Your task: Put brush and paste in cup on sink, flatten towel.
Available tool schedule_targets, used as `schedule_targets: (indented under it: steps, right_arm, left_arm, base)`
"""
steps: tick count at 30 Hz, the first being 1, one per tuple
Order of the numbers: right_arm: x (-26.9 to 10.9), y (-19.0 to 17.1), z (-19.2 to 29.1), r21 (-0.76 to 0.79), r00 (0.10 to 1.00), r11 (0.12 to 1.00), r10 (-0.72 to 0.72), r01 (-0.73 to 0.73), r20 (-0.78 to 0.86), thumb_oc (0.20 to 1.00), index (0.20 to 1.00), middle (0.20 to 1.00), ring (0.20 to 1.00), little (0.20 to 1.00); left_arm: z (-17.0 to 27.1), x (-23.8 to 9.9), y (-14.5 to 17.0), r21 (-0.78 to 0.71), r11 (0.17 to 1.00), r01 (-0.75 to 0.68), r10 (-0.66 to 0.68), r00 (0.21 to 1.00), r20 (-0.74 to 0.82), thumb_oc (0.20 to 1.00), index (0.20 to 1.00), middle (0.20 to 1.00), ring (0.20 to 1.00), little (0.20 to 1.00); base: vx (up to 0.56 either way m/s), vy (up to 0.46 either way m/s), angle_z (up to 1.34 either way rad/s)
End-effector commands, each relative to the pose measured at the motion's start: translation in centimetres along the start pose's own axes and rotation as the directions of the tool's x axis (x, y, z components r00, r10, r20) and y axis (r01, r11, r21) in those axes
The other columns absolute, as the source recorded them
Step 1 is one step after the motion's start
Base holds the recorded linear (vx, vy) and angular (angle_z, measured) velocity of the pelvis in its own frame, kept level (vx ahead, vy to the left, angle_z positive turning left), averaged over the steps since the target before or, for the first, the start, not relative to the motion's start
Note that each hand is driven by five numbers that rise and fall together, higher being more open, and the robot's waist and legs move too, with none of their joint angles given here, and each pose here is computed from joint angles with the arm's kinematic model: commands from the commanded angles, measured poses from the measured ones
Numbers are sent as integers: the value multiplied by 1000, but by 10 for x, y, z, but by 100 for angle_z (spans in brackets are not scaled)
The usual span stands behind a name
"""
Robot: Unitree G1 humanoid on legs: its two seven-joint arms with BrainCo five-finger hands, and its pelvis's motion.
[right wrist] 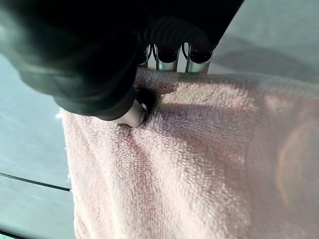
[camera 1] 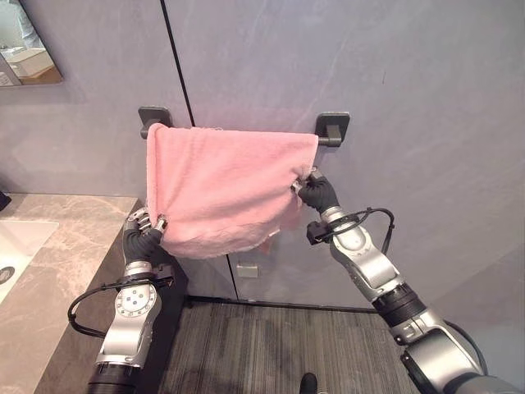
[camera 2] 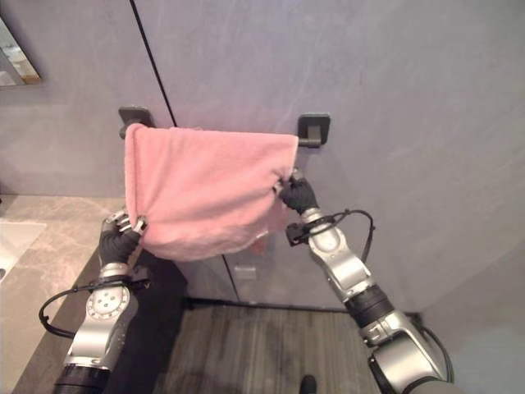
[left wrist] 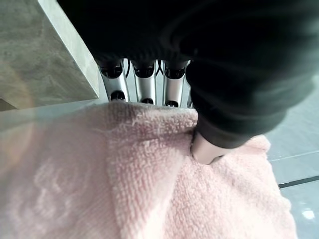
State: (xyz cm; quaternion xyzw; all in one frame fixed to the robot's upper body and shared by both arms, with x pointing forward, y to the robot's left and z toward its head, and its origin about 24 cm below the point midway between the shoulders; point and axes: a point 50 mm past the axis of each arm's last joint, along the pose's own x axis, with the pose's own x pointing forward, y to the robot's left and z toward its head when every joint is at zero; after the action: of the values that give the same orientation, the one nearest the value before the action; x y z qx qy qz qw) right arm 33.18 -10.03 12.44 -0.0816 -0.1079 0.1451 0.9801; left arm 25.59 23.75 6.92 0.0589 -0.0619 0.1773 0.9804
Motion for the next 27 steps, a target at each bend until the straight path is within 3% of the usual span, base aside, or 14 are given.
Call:
schedule_targets:
  steps: [1, 22, 23, 24, 27]
  right_arm:
    - [14, 8, 15, 2, 998, 1000, 1, -1, 65, 200, 200, 200, 200, 200]
    - [8, 30, -20, -20, 994, 997, 77, -79, -82, 200, 200, 200, 200, 200]
    - [8, 30, -21, -16, 994, 997, 76, -77, -84, 881, 881, 881, 881, 881]
    - [8, 29, -22, -27, 994, 998, 59, -61, -89, 1000, 1000, 1000, 1000, 1000]
    - [6, 27, -26, -24, 994, 999, 37, -40, -104, 1000, 1000, 1000, 1000, 1000]
  left_arm:
    - [16, 11, 14, 63, 998, -13, 8, 997, 82, 200, 200, 200, 200, 200]
    - [-18, 7, 17, 165, 986, 3, 7, 998, -59, 200, 200, 200, 200, 200]
    - [-18, 7, 17, 168, 986, 2, 8, 998, -62, 200, 200, 200, 200, 200]
    - [-22, 6, 19, 185, 983, -19, 33, 997, -75, 1000, 1000, 1000, 1000, 1000]
    - [-24, 6, 21, 212, 977, -34, 52, 996, -78, 1000, 1000, 1000, 1000, 1000]
  base:
    - [0, 0, 0]
    - [0, 0, 0]
    - [0, 0, 0]
    - [0, 0, 0]
    - [0, 0, 0]
